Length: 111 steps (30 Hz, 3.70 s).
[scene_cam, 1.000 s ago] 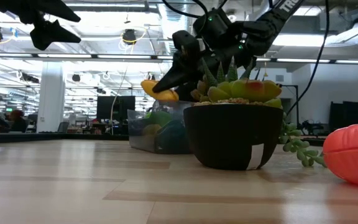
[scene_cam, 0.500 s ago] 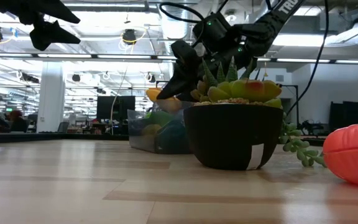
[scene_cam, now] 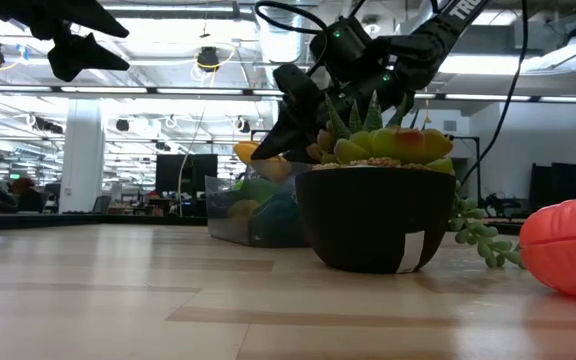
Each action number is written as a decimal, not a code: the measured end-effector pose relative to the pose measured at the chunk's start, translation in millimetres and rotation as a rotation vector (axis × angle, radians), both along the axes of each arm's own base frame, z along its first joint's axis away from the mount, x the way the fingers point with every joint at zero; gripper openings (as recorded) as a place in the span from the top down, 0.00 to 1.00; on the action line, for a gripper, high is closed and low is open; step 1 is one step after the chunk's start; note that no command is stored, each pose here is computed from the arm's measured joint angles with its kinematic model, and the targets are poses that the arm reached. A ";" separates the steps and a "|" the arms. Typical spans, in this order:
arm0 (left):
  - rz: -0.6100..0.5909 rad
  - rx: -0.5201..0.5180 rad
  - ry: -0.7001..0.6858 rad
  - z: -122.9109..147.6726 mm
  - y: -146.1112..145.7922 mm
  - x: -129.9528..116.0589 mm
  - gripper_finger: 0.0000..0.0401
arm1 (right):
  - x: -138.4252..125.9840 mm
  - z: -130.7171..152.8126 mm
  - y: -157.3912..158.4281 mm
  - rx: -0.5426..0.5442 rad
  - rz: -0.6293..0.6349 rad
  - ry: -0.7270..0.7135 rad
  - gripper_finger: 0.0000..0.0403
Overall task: Pick and placing Produce into tupperware
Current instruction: Put the yellow banana into the black bin, then put the orange pumpkin into the black bin
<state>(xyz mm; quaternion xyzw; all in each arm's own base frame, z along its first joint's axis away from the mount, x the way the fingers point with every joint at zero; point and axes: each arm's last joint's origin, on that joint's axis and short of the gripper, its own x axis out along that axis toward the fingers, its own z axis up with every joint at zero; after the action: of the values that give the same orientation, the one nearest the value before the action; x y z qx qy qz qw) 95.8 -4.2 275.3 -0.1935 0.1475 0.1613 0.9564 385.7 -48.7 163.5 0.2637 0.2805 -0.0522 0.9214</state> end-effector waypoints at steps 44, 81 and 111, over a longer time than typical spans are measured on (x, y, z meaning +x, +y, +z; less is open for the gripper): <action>0.004 -0.007 -0.004 0.2 0.1 0.0 0.33 | 1.7 2.9 0.6 -0.022 0.033 -0.038 0.44; 0.008 -0.018 0.000 -0.5 0.1 -0.2 0.33 | -27.6 72.8 15.0 -0.177 0.128 0.055 0.44; 0.008 -0.024 0.000 -0.6 0.0 -0.2 0.33 | -112.9 146.4 72.7 -0.345 0.003 0.139 0.44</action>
<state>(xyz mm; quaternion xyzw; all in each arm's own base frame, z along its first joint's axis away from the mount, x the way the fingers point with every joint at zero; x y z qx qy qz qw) 95.6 -4.2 274.7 -0.2057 0.1487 0.1635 0.9533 272.8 24.0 309.9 0.0970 0.3308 -0.1163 0.9315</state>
